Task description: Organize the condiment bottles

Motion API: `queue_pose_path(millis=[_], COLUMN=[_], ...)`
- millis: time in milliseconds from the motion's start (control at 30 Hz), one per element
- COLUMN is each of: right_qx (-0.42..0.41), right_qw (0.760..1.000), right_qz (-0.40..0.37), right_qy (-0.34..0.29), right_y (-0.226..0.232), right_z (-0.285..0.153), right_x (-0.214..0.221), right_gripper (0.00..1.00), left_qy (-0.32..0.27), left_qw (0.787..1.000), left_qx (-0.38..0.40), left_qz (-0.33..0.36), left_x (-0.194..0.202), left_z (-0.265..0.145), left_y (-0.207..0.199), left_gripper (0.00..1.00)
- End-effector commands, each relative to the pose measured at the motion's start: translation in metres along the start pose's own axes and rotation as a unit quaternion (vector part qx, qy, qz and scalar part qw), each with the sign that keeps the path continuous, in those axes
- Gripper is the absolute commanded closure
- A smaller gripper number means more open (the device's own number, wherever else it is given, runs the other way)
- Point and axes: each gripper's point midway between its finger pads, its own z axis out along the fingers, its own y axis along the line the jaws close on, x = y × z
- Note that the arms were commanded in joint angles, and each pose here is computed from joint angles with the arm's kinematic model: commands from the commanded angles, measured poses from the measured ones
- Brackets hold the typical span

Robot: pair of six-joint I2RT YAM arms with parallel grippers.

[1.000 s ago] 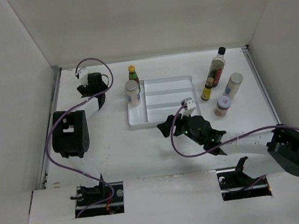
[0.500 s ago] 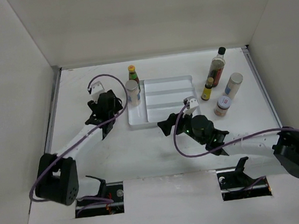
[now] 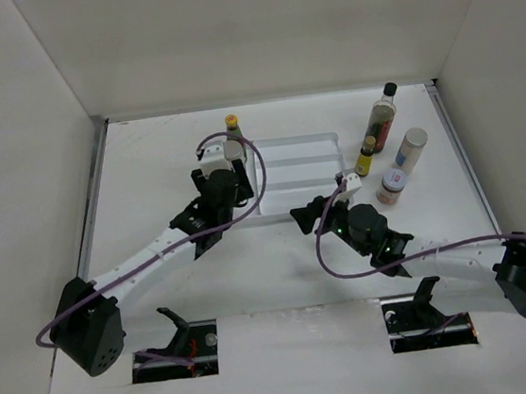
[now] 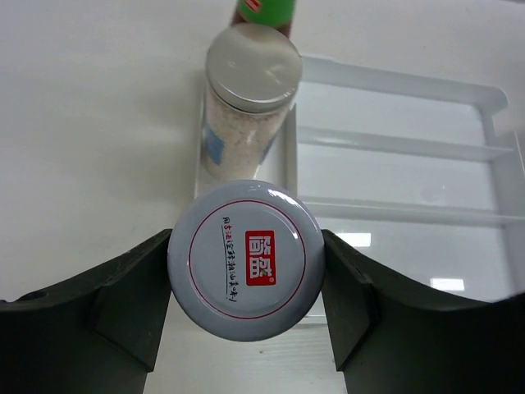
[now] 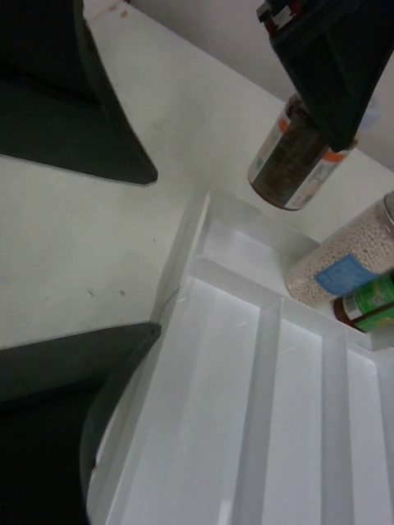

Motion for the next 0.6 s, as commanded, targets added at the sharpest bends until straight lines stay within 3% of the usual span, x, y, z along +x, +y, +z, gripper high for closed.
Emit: queue_pose_path(millis=[0,100,167,500,567], right_qx=[-0.003,0.008,0.012,0.027,0.03], right_qw=[0.998,0.996,0.996,0.996,0.996], right_qz=[0.018,0.02,0.021,0.015,0.013], right_qy=[-0.068,-0.083,-0.09,-0.086,-0.081], right_y=[0.001,-0.005,-0.007,-0.016,-0.016], right_z=[-0.006,-0.009,-0.012,-0.006,-0.004], right_x=[-0.035,-0.043,-0.046,-0.039,-0.038], right_gripper=[0.38,0.66,0.76,0.81,0.92], left_qy=[-0.064,-0.052,-0.046,-0.02,-0.017], left_qw=[0.996,0.997,0.997,0.999,0.999], left_qx=[0.041,0.053,0.057,0.045,0.036], left_qz=[-0.036,-0.029,-0.026,0.008,0.012], left_x=[-0.04,-0.026,-0.017,0.025,0.034], left_z=[0.005,0.017,0.024,0.047,0.048], left_y=[-0.037,-0.046,-0.049,-0.045,-0.039], left_gripper=[0.74,0.74,0.74,0.7,0.63])
